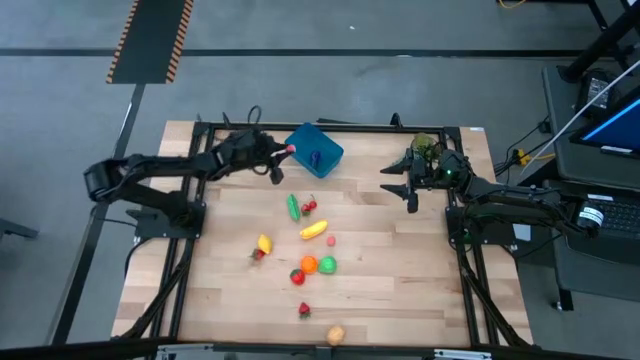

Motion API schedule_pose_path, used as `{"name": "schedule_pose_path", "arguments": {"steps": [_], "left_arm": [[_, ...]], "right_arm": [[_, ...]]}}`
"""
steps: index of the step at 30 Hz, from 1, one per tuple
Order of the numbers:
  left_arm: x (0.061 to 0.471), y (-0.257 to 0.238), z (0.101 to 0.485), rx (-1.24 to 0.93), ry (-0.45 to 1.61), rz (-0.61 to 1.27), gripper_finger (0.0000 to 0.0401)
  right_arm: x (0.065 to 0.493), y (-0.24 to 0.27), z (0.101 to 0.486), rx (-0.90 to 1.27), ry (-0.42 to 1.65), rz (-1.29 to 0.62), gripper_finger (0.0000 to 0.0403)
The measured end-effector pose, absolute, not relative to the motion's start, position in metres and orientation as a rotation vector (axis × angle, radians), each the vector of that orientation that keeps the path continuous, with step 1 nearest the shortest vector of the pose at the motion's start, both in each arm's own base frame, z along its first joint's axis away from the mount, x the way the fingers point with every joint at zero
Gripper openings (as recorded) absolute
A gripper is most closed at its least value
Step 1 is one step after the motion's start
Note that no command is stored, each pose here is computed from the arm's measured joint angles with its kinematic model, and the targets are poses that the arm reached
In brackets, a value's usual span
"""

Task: Pick and placing Produce into tupperware
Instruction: Put the pink peach into the blue bin

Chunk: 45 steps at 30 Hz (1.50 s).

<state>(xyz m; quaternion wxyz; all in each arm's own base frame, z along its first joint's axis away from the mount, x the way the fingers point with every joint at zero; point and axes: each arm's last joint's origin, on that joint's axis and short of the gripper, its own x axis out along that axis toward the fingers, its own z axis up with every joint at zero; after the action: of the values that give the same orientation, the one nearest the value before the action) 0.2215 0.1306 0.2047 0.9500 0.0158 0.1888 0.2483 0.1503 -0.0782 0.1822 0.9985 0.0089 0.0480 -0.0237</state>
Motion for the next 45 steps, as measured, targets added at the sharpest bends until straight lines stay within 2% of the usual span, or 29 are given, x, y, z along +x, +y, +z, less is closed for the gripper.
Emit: {"name": "schedule_pose_path", "arguments": {"steps": [7,12,19,25,45], "left_arm": [[0.248,0.164,0.209,0.037,0.514,0.473,0.0063],[0.262,0.186,0.212,0.018,0.613,0.437,0.0074],[0.273,0.207,0.218,0.022,0.709,0.431,0.0063],[0.275,0.217,0.222,-0.016,0.811,0.421,0.0070],[0.294,0.239,0.210,-0.049,0.911,0.357,0.0063]], "right_arm": [[0.150,-0.078,0.182,0.018,0.096,-0.048,0.0229],[0.150,-0.078,0.182,0.018,0.096,-0.047,0.0229],[0.150,-0.078,0.182,0.018,0.096,-0.047,0.0229],[0.150,-0.078,0.182,0.018,0.096,-0.048,0.0229],[0.150,-0.078,0.182,0.022,0.096,-0.048,0.0229]]}}
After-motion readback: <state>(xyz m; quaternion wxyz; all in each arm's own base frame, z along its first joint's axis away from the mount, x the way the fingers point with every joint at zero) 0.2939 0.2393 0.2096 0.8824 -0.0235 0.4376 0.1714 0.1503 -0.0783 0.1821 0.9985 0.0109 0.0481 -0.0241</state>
